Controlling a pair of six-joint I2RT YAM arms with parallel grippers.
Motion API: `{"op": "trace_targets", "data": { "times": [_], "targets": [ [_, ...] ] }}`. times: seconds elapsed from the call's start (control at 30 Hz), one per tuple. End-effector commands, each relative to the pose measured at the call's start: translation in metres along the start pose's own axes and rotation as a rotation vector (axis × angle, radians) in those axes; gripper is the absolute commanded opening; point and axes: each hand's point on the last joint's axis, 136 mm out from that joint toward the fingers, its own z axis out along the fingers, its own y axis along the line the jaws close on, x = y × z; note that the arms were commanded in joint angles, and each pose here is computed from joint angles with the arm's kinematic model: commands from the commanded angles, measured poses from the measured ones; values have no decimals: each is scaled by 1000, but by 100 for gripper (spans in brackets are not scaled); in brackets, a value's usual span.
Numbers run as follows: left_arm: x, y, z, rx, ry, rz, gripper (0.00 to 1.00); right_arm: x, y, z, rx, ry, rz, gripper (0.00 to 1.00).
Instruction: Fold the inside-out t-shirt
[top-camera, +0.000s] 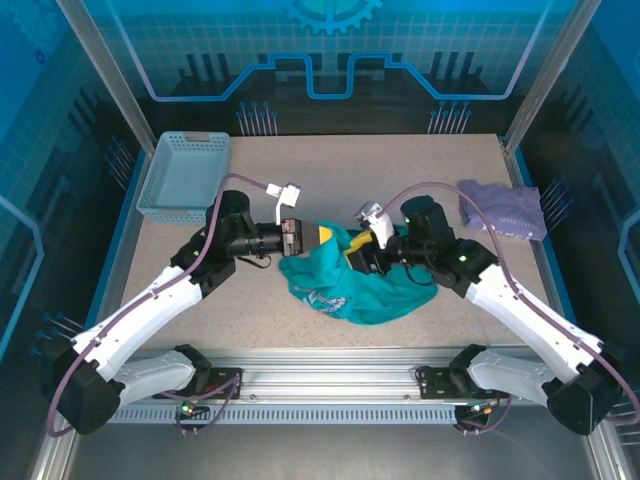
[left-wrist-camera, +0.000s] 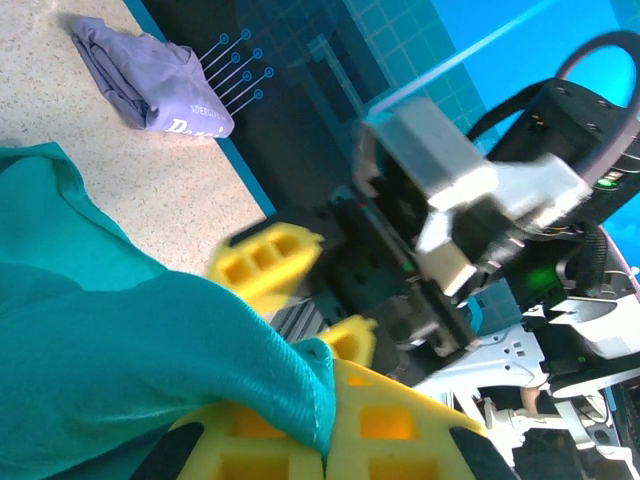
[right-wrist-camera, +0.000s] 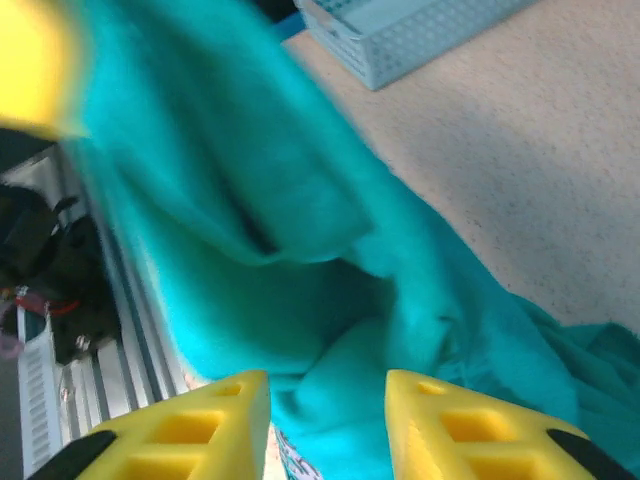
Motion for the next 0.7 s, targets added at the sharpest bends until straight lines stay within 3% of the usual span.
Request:
{"op": "trace_targets", "data": {
  "times": [0.0, 0.2, 0.33, 0.37, 0.5, 0.57, 0.67],
  "targets": [
    [-2, -1, -5, 2, -19, 44, 0, 1, -16, 9, 87, -14, 110, 47],
    [-2, -1, -5, 2, -27, 47, 0, 21, -17, 27, 96, -56, 304, 57],
    [-2, -1, -5, 5, -26, 52, 0, 21, -21, 41, 85, -83, 358, 54],
    [-2, -2, -6, 4, -29, 54, 0, 19, -22, 44, 83, -93, 365, 48],
    [-11, 14, -18, -89, -101, 39, 0, 7, -15, 33, -1, -163, 302, 8],
    [-21, 34, -31, -164, -172, -2, 0, -3, -5, 19, -87, -224, 249, 0],
    [-29, 62, -48, -247, -243, -55, 0, -15, 16, -1, -220, -305, 150, 0]
  ]
}}
